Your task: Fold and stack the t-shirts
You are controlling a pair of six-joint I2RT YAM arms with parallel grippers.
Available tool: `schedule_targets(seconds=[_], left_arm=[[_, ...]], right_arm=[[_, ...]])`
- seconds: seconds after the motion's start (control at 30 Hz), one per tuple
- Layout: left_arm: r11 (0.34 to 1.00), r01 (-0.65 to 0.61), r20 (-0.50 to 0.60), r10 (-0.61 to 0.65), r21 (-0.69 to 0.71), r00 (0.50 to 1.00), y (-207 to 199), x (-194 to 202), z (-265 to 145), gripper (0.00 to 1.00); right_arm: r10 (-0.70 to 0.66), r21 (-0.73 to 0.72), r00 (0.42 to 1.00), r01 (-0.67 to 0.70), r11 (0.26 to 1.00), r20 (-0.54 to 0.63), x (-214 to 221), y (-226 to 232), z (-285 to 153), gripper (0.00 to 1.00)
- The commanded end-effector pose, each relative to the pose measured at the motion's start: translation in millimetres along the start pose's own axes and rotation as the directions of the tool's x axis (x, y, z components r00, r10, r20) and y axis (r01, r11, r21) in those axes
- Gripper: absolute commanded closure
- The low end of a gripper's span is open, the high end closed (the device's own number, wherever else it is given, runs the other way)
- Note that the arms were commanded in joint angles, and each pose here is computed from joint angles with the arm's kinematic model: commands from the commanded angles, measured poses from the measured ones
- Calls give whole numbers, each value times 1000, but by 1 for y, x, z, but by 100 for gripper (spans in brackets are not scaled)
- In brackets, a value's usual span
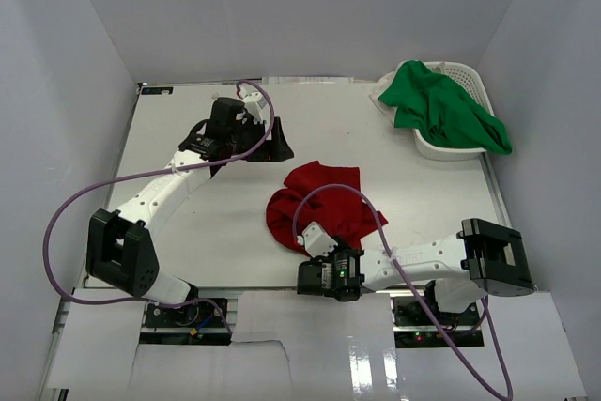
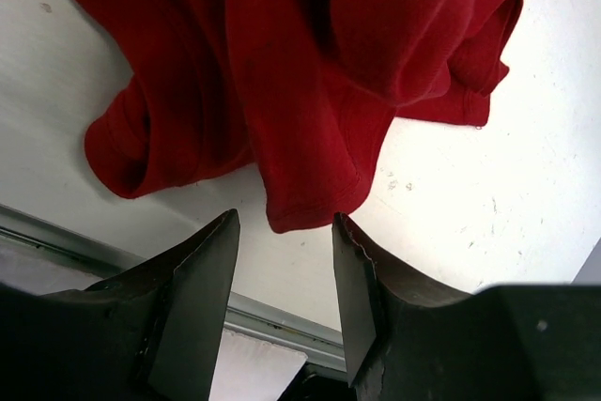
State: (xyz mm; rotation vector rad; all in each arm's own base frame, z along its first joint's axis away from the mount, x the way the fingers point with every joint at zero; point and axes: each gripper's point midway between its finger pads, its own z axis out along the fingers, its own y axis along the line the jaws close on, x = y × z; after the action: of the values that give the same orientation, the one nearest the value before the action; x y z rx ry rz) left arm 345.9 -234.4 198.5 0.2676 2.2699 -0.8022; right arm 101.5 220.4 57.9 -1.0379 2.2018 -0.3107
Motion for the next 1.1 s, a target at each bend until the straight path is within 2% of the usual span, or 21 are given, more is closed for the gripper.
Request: schedule_targets(seconds=[0.0, 0.1, 0.23, 0.4, 0.57, 0.8, 1.07], left_arm=[[1000, -6, 19, 6, 23, 1000, -5, -5, -7, 11], [1000, -7, 19, 6, 23, 1000, -4, -5, -7, 11], [1000, -10, 24, 9, 27, 1000, -6, -7, -9, 11], [1000, -7, 20, 7, 26, 1000, -5, -6, -9, 11], [1000, -9, 20, 8, 26, 1000, -4, -5, -8, 11], [1000, -13, 22, 13, 27, 1000, -5, -6, -10, 11], [999, -18, 33, 17, 34, 999, -7, -10, -13, 11]], right_arm=[[30, 36, 999, -30, 999, 17, -3, -1, 1, 49], [30, 55, 999, -31, 998, 24, -5, -2, 3, 51], [47, 81, 999, -48, 996, 10, -4, -9, 9, 62], [46, 92, 999, -47, 995, 9, -5, -14, 15, 64], [55, 110, 999, -54, 992, 0, -5, -20, 21, 69], [77, 133, 997, -76, 988, 0, -12, -28, 28, 92], [109, 109, 991, -118, 987, 83, -54, -42, 11, 92]])
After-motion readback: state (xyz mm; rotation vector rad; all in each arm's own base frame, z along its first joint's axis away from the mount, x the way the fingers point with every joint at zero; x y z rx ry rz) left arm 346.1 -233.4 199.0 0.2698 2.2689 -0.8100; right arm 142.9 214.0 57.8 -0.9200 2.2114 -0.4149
